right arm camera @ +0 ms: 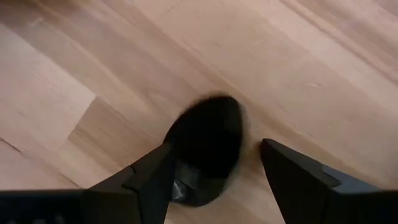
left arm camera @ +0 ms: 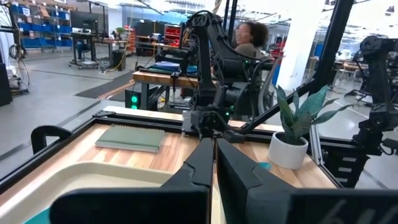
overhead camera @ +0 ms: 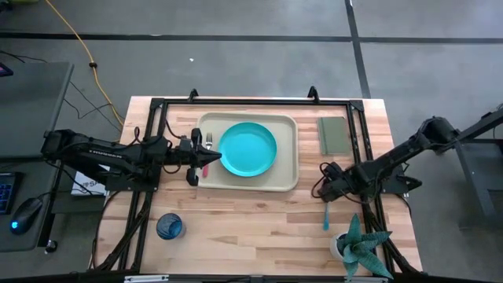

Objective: Pick and place plate/cup/fork/spoon on tray
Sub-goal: Put the blue spoon to the left of the pink fork on the light brown tray

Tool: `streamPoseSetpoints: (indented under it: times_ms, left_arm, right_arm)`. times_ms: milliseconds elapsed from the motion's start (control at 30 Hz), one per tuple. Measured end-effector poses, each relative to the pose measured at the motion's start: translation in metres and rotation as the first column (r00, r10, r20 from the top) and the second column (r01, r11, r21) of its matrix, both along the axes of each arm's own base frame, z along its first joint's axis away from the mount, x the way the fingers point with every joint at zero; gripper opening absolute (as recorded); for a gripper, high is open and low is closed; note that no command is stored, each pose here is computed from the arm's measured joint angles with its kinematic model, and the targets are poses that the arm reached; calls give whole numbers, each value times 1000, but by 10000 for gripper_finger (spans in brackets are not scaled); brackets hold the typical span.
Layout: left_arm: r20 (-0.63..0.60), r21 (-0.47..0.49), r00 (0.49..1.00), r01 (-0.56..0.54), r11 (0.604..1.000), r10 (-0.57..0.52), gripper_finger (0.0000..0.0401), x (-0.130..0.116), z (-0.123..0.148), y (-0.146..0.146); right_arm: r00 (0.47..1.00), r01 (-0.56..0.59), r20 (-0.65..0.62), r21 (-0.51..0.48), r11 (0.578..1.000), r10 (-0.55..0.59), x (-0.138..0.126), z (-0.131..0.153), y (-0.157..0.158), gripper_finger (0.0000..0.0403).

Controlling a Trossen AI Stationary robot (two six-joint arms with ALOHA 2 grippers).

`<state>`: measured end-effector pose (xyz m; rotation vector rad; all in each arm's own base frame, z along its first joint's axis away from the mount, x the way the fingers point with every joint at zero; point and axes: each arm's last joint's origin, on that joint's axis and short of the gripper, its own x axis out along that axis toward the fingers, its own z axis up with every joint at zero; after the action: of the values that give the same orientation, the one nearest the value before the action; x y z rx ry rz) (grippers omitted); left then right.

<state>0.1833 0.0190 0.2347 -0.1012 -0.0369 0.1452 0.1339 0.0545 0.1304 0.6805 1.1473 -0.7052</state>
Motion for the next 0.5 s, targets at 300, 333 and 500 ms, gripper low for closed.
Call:
streamPoseSetpoints:
  times_ms: [300, 333, 500]
  left_arm:
    - [-1, 0, 1000, 0, 1000, 0, 3, 0, 0, 0]
    - [-1, 0, 1000, 0, 1000, 0, 3, 0, 0, 0]
    - [-1, 0, 1000, 0, 1000, 0, 3, 0, 0, 0]
  right_arm:
    - [1000, -1, 15, -36, 999, 2, -2, -3, -2, 225]
    - [1000, 9, 17, -37, 999, -9, -2, -3, -2, 219]
    - [999, 45, 32, -65, 997, -43, -3, -4, -3, 164]
